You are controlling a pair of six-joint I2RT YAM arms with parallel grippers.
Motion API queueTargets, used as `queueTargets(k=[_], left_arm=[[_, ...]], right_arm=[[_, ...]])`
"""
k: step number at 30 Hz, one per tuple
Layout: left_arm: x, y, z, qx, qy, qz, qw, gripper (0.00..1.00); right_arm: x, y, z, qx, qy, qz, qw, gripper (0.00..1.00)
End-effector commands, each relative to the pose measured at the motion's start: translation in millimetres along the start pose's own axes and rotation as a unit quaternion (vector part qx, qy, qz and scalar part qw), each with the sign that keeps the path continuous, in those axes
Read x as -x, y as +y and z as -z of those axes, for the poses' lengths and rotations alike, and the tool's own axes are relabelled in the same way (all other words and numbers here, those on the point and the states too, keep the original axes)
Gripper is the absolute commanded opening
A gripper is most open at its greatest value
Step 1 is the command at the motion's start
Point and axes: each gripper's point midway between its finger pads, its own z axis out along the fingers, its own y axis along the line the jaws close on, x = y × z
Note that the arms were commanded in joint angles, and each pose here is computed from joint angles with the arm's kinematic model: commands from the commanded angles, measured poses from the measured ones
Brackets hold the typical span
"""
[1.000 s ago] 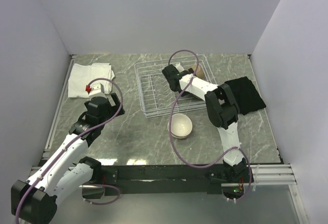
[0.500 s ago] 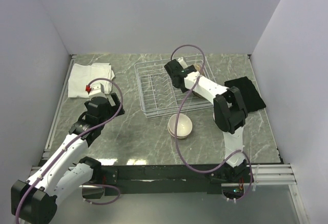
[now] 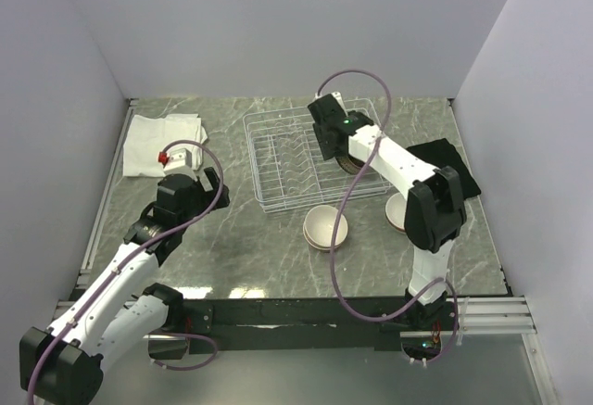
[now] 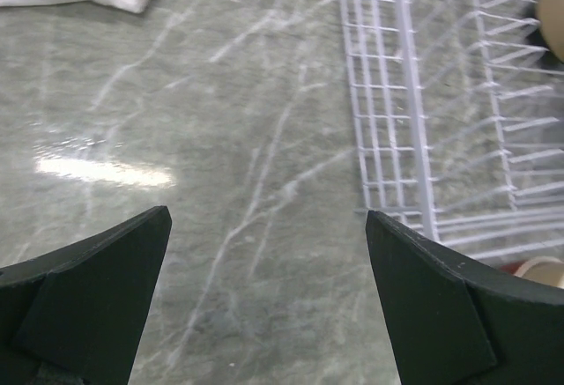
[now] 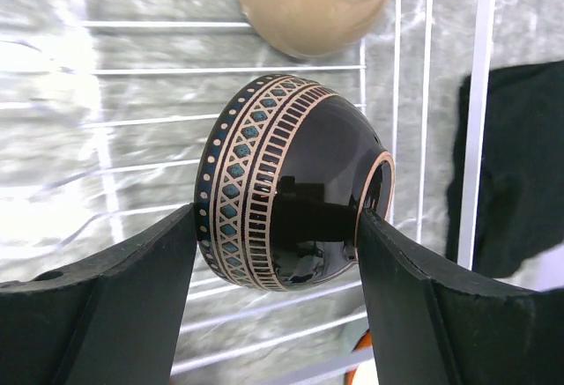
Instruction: Unload the bowls from the dish rack
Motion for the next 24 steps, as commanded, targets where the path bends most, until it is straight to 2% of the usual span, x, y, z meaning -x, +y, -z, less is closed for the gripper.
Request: queueTargets(k=[1, 11, 18, 24], left_arm=[[22.7, -36.1, 6.3, -0.085, -0.022, -0.004, 0.996, 0.99], [50.3, -102.2, 3.3, -0.213, -0.013, -0.027, 0.976, 0.99], [73.3, -144.8, 1.5, -0.291, -0.02, -0.014, 0.956, 0.99], [72.9, -181.5, -3.0, -0.352, 0.013, 0.0, 0.936, 0.99]], right_arm=[[45.7, -18.4, 54.6, 0.053, -0.083, -0.084, 0.992, 0.15], [66.4, -6.7, 111.2, 0.199, -0.144, -0.153, 0.957, 0.15], [75.7, 5.5, 167.2, 0.315, -0.192, -0.185, 0.911, 0.15], [72.9, 22.8, 205.4, 0.414, -0.215, -0.195, 0.863, 0.15]])
